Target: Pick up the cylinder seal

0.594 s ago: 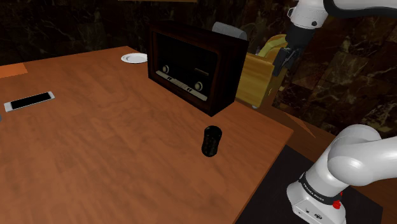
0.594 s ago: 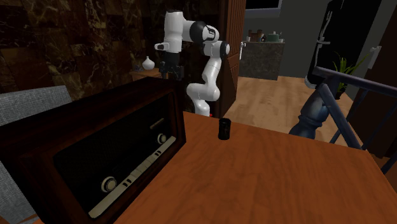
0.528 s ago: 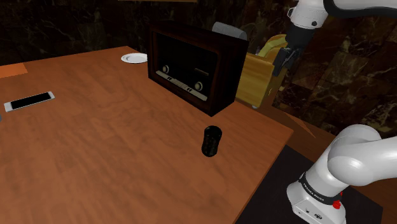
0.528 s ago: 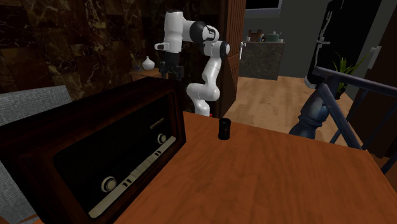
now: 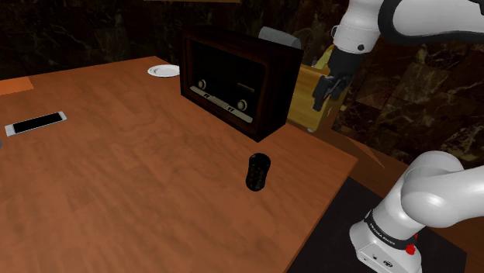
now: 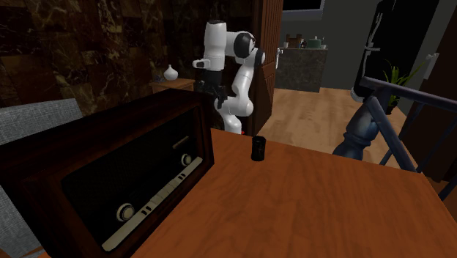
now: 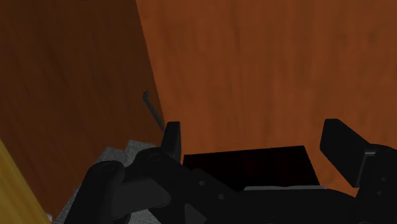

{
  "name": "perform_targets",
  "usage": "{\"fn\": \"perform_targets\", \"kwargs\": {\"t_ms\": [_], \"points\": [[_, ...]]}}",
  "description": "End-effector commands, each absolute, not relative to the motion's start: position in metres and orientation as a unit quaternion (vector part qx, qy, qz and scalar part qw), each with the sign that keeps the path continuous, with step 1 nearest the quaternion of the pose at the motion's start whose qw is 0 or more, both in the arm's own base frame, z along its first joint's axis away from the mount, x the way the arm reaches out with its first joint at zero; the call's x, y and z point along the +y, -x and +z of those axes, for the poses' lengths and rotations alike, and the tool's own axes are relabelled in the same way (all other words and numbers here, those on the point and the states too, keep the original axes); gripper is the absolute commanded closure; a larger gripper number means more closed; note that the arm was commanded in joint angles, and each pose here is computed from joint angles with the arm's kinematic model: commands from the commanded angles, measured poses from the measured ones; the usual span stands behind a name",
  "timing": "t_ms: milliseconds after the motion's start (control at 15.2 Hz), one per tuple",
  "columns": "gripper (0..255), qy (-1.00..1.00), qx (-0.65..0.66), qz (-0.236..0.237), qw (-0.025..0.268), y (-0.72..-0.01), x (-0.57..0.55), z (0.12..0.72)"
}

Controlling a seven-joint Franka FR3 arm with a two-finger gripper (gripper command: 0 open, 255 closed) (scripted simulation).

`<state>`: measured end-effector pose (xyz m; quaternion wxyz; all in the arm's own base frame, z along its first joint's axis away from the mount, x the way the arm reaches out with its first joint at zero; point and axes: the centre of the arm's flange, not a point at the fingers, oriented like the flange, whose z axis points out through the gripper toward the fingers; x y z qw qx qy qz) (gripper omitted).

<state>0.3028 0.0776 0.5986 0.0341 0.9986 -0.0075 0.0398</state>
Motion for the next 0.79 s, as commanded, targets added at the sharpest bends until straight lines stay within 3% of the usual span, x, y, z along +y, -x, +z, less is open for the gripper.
{"fn": "perform_targets", "kwargs": {"t_ms": [0, 726], "points": [[0, -0.999, -0.010, 0.038, 0.031, -0.304, 0.103, 0.590], [0, -0.999, -0.023, 0.028, 0.014, -0.308, 0.235, 0.541]]}}
